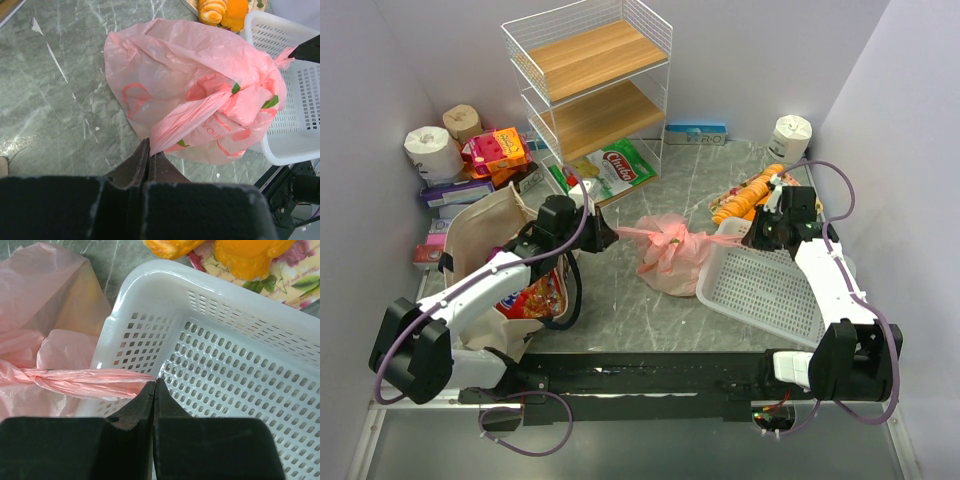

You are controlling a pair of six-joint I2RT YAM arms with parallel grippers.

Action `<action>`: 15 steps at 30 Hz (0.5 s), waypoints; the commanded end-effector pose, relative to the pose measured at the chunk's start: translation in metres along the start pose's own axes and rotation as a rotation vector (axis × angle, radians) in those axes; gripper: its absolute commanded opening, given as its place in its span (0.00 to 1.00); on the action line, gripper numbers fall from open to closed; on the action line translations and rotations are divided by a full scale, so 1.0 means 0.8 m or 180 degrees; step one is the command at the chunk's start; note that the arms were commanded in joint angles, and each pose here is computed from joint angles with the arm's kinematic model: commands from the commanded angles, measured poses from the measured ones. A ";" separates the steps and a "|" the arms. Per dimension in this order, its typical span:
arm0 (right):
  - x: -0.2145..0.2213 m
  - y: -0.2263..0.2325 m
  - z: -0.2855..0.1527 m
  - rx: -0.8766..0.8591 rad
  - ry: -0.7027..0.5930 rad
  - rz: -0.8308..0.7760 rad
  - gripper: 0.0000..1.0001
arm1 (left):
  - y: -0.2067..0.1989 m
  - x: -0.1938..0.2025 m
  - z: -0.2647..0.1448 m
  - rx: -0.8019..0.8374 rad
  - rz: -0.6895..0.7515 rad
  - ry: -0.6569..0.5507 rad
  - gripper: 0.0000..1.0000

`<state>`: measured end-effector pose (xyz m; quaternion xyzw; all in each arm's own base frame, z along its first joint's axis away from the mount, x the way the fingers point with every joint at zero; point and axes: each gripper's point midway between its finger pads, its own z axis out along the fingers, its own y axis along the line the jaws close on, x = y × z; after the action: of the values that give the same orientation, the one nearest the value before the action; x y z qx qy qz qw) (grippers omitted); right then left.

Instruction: Place the mixed food into the grocery bags and tie them

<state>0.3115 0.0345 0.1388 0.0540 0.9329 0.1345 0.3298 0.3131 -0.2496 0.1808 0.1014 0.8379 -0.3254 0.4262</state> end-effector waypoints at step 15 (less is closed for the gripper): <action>-0.031 -0.082 -0.024 0.0840 -0.0372 0.0037 0.00 | 0.058 -0.049 -0.022 -0.0607 0.0307 -0.0358 0.01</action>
<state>0.3089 0.0319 0.1356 0.0655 0.9323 0.1441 0.3252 0.3143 -0.2445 0.1754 0.1042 0.8406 -0.3176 0.4263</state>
